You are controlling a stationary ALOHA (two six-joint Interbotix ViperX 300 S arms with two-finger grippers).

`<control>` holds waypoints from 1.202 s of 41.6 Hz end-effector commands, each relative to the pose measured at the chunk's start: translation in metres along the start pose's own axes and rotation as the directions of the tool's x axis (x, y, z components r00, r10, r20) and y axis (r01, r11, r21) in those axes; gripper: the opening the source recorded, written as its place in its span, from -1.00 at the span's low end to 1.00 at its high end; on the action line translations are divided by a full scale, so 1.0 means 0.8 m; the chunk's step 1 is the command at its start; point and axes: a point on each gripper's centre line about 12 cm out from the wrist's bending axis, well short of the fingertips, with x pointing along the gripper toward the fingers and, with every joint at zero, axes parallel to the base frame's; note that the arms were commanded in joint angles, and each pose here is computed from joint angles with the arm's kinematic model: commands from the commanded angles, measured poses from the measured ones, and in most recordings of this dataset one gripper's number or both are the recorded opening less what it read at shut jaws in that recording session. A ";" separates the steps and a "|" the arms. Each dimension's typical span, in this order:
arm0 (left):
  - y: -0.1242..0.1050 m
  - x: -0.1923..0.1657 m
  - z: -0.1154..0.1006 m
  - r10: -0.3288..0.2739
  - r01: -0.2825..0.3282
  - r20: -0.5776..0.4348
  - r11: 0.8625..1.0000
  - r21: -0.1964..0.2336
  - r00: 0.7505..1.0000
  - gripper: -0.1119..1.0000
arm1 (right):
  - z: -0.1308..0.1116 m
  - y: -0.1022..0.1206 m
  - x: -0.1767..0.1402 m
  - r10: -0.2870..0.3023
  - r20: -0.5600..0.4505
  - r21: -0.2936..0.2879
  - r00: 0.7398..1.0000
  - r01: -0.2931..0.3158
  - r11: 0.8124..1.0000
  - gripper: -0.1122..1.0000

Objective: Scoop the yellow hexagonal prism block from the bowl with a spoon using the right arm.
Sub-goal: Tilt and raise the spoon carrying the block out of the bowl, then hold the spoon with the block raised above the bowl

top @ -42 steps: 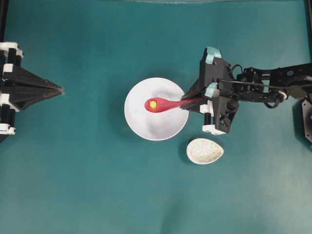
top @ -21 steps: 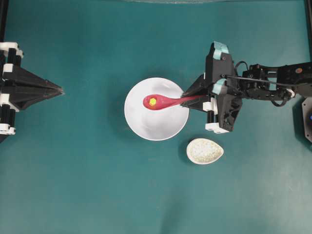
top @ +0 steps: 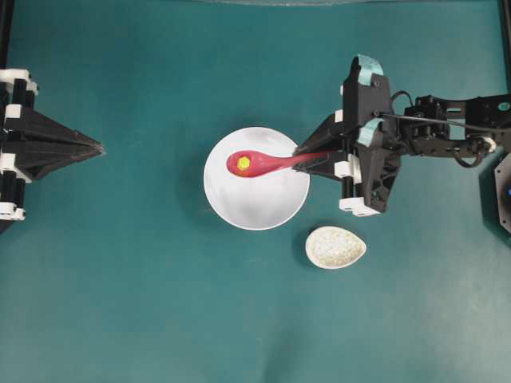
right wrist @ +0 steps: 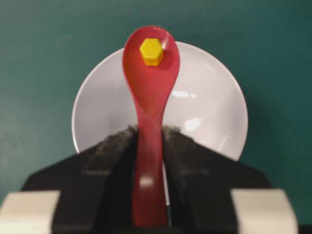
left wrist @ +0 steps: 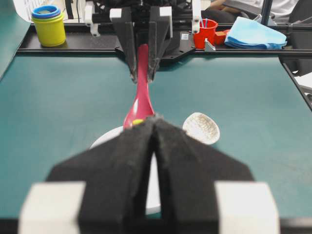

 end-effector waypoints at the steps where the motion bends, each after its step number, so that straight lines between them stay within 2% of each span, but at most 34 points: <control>1: 0.000 0.004 0.014 0.000 0.000 0.029 1.000 0.002 1.000 -0.80 | 0.023 0.004 -0.014 0.011 0.054 -0.004 0.999 -0.010 1.000 -0.37; 19: 0.000 0.004 0.015 0.000 0.000 0.029 1.000 0.002 1.000 -0.80 | 0.040 0.004 -0.038 0.012 0.112 -0.004 0.994 -0.012 1.000 -0.37; 50: 0.000 0.004 0.015 0.000 0.001 0.029 1.000 -0.017 1.000 -0.80 | 0.039 0.004 -0.039 0.016 0.096 -0.006 0.995 -0.015 1.000 -0.36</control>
